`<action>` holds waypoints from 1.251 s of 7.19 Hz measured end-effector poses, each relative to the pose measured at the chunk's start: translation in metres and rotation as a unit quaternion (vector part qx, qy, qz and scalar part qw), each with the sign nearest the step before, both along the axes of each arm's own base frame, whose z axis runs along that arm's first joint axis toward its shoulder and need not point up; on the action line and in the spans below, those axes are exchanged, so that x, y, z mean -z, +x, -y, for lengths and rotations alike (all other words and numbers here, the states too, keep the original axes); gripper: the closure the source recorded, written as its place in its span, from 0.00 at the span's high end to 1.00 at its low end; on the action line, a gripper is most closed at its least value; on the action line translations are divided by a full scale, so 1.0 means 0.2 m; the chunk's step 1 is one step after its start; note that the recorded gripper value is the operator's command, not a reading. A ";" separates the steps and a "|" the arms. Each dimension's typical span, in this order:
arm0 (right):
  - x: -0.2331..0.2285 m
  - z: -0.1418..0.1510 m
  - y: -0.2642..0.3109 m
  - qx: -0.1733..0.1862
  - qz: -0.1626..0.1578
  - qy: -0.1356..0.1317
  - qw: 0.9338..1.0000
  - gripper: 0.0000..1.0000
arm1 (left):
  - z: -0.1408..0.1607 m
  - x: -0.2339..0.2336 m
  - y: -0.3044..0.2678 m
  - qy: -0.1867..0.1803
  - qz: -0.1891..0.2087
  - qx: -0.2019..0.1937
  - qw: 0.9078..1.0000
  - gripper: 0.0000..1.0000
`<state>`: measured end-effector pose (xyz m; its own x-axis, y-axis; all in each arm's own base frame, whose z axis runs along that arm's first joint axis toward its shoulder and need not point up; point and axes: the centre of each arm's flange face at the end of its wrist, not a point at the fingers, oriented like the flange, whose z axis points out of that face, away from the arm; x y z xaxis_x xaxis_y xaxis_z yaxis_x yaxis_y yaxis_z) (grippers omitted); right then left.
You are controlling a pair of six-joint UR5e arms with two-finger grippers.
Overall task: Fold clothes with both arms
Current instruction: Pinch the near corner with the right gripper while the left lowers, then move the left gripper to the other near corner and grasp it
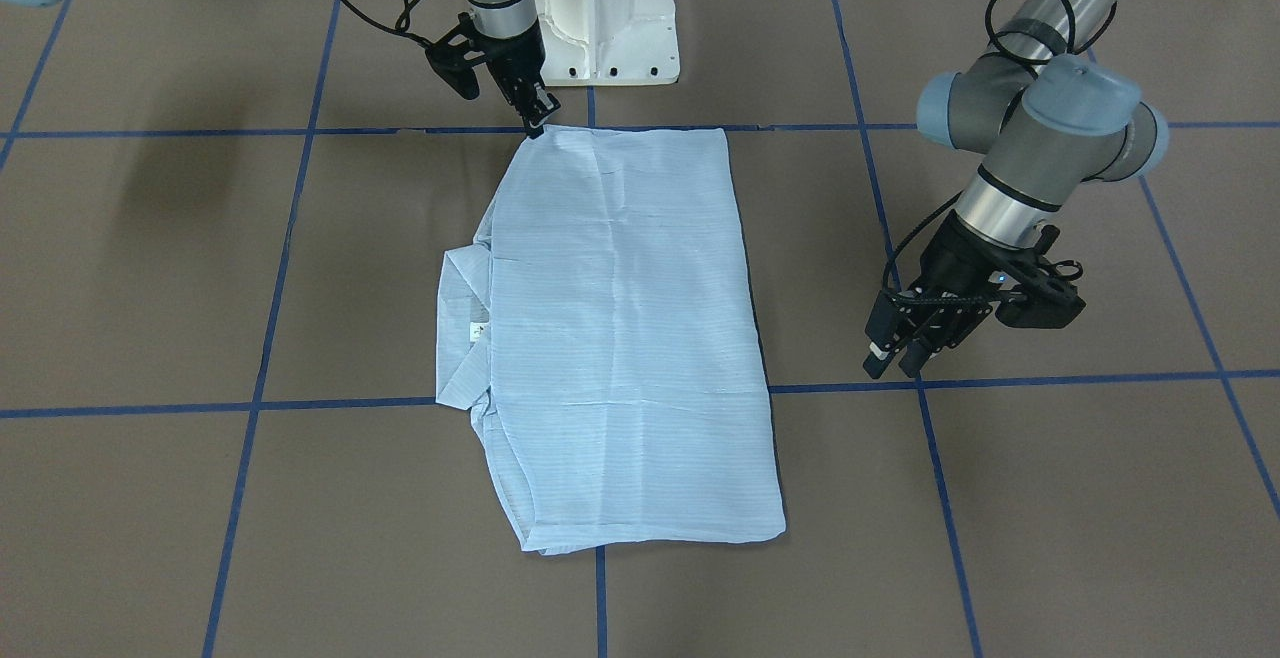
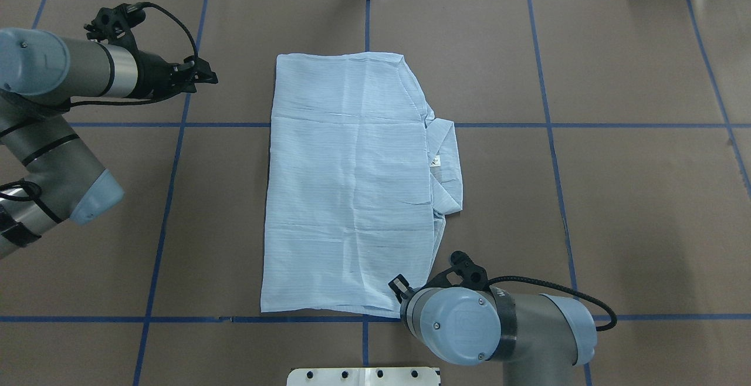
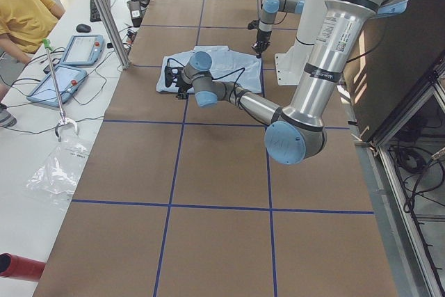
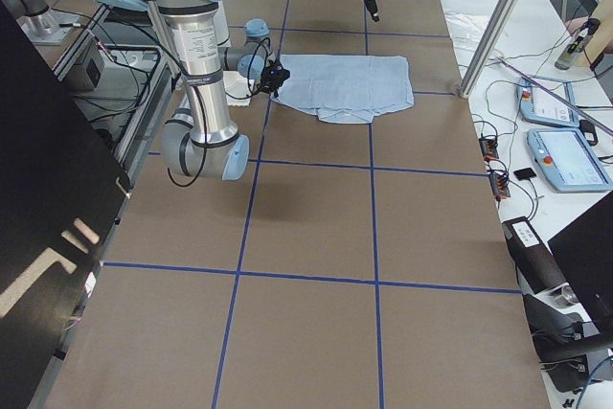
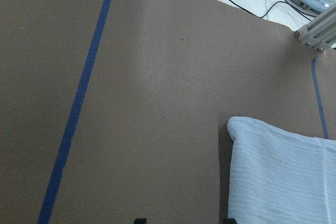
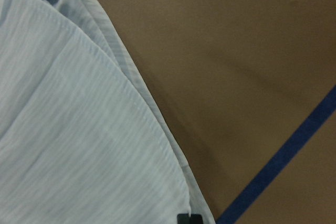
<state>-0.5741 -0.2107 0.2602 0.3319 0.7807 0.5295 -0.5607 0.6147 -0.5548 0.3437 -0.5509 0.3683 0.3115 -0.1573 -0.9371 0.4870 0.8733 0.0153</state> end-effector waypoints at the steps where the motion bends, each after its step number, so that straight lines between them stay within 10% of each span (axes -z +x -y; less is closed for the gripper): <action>1: -0.01 -0.01 0.03 0.003 0.002 -0.003 1.000 0.00 | -0.07 0.06 -0.01 -0.027 -0.031 -0.004 0.999 0.58; 9: -0.03 -0.02 0.08 0.007 0.001 -0.004 1.000 0.00 | -1.30 0.07 0.55 -0.239 -0.122 -0.034 0.963 0.58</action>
